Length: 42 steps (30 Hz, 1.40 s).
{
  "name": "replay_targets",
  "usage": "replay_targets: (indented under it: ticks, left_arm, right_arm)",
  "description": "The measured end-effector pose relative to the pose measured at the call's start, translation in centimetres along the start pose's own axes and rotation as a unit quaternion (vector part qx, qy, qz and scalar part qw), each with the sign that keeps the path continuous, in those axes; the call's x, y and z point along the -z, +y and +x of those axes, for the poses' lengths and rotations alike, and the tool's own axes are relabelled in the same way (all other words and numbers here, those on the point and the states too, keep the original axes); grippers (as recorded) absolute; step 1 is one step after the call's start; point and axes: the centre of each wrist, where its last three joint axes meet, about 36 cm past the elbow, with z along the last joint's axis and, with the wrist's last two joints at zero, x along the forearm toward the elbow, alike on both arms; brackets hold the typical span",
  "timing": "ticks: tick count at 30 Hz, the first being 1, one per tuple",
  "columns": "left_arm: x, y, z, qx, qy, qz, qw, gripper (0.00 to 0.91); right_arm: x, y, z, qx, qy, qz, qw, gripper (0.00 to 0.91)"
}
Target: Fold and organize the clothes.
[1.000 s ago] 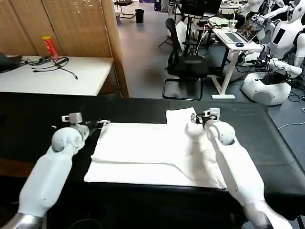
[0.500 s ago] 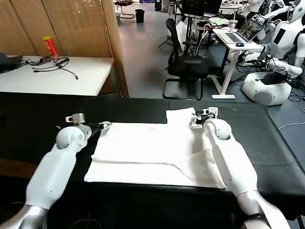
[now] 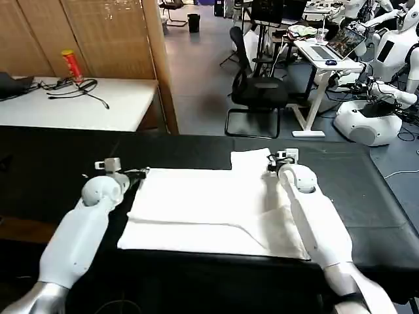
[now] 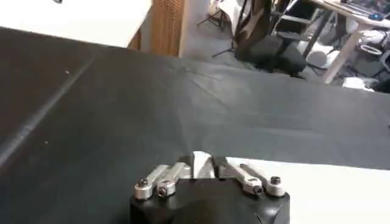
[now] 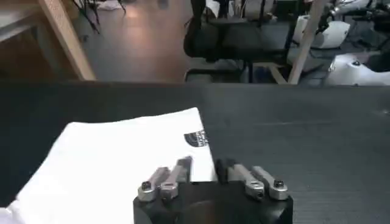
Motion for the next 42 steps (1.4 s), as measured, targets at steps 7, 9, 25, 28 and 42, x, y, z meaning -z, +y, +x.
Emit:
replay_targets:
  ticks: [7,9,25,28,42]
  left_arm:
    - [0.6,-0.2,0.5,0.000,-0.017,-0.004,1.000,0.000]
    - [0.9,-0.1,1.0,0.001,-0.023,-0.004,1.000,0.000]
    - [1.1,-0.1,8.9,-0.017,-0.072,-0.033,0.997,0.000]
    - [0.2,0.4,10.3,-0.011,-0.071,-0.041,0.997,0.000]
    - [-3.1,0.4,16.3,0.003,-0.059,-0.081,0.995,0.000]
  right_arm:
    - [-0.1,-0.8,0.6,0.022,-0.048,-0.014,0.999,0.000]
    - [-0.2,-1.2,1.0,0.030,-0.054,-0.016,0.998,0.000]
    - [-1.0,-4.5,9.5,0.030,-0.078,0.024,0.996,0.000]
    - [-1.5,-4.9,11.0,0.030,-0.080,0.037,0.996,0.000]
    - [-3.7,-4.5,18.3,0.014,-0.067,0.105,0.992,0.000]
